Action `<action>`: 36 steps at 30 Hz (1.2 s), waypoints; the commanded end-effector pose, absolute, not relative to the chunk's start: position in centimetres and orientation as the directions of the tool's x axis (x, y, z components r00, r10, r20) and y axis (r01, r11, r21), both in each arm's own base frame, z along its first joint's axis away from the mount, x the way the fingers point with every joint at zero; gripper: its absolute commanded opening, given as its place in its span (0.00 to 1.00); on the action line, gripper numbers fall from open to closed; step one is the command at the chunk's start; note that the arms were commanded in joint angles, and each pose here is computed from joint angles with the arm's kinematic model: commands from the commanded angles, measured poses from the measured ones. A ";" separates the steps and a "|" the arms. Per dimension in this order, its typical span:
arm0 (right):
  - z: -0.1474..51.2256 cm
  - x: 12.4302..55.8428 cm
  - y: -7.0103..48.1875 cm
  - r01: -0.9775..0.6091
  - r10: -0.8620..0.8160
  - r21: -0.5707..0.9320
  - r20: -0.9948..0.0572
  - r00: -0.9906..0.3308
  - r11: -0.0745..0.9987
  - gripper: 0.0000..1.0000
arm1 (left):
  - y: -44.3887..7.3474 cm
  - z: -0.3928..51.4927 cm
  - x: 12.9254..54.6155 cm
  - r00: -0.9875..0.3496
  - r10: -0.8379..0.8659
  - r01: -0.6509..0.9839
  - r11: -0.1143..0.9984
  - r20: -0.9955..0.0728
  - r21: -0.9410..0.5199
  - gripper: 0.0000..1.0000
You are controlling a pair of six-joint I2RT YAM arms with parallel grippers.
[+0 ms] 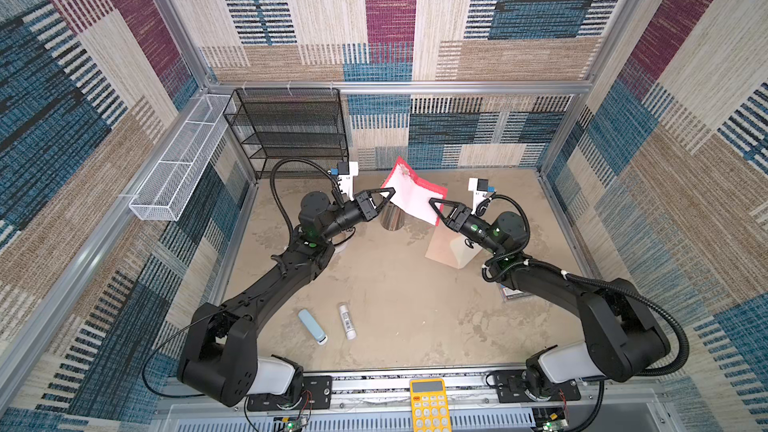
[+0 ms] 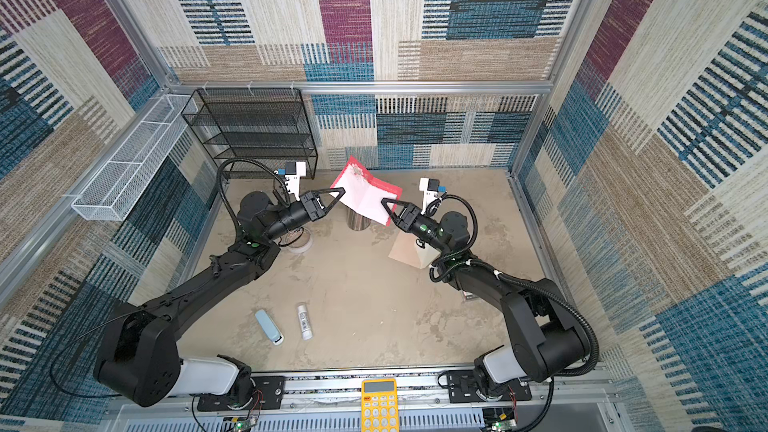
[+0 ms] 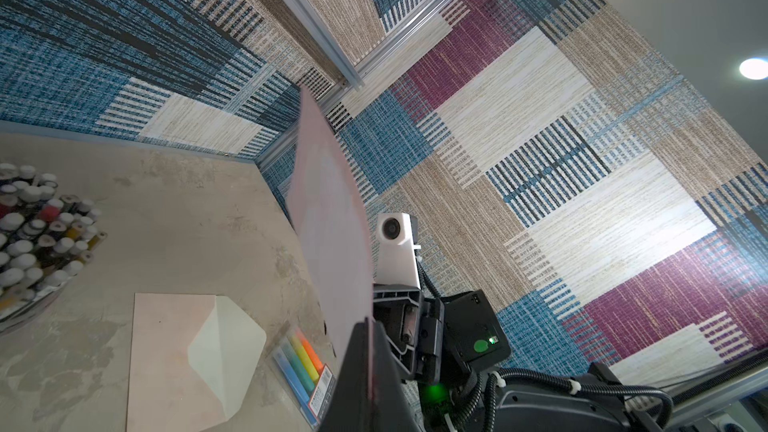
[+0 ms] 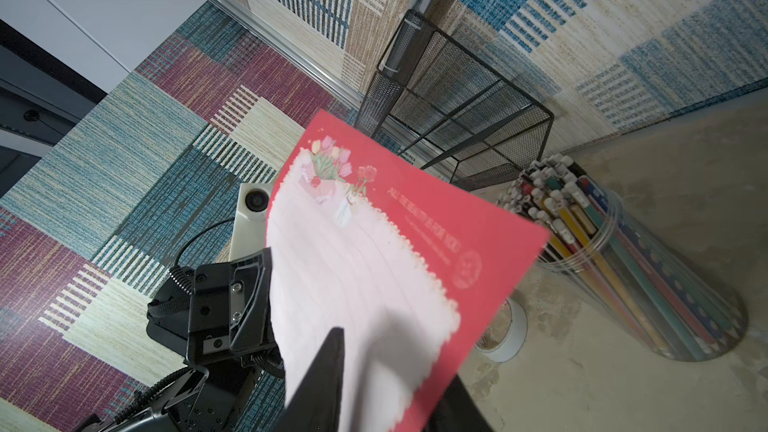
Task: Place the letter into the envelope and seal it
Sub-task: 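Lift the pink letter upright with the right gripper while the left gripper rises, then bring the left gripper to the letter's free edge and grasp it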
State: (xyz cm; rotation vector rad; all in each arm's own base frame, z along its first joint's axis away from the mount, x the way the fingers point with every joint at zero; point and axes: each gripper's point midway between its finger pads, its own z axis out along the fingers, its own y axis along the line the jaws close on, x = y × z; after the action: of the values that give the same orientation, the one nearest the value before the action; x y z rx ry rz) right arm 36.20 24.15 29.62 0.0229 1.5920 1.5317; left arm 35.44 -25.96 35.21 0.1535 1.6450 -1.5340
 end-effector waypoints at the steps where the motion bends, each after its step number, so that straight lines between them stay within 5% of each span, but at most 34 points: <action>1: 30.6 36.2 24.1 -0.564 0.578 0.795 -0.573 -0.581 0.222 0.29 | -25.9 36.1 35.0 -0.593 -0.445 0.646 0.234 -0.671 -0.726 0.00; 10: 30.5 36.3 24.0 -0.555 0.573 0.800 -0.571 -0.588 0.228 0.09 | -25.7 35.8 34.7 -0.591 -0.430 0.642 0.262 -0.683 -0.720 0.02; 18: 32.0 35.8 23.7 -0.582 0.547 0.761 -0.628 -0.553 0.286 0.00 | -24.4 35.2 34.2 -0.562 -0.387 0.614 0.397 -0.731 -0.682 0.55; 20: 32.4 35.6 23.5 -0.593 0.534 0.741 -0.655 -0.534 0.316 0.00 | -23.5 35.1 34.1 -0.542 -0.363 0.599 0.466 -0.758 -0.651 0.61; 27: 32.8 35.3 22.5 -0.622 0.432 0.611 -0.790 -0.436 0.490 0.00 | -18.4 33.9 33.8 -0.499 -0.319 0.523 0.631 -0.806 -0.573 0.63; 36: 33.9 34.1 22.3 -0.680 0.253 0.444 -0.895 -0.367 0.584 0.00 | -13.3 30.7 34.4 -0.506 -0.313 0.419 0.725 -0.803 -0.547 0.51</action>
State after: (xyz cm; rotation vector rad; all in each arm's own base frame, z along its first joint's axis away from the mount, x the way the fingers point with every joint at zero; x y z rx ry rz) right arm 34.63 22.05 34.51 -0.2606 1.6412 1.0889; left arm 34.35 -13.62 32.36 0.0560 1.8569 -0.9251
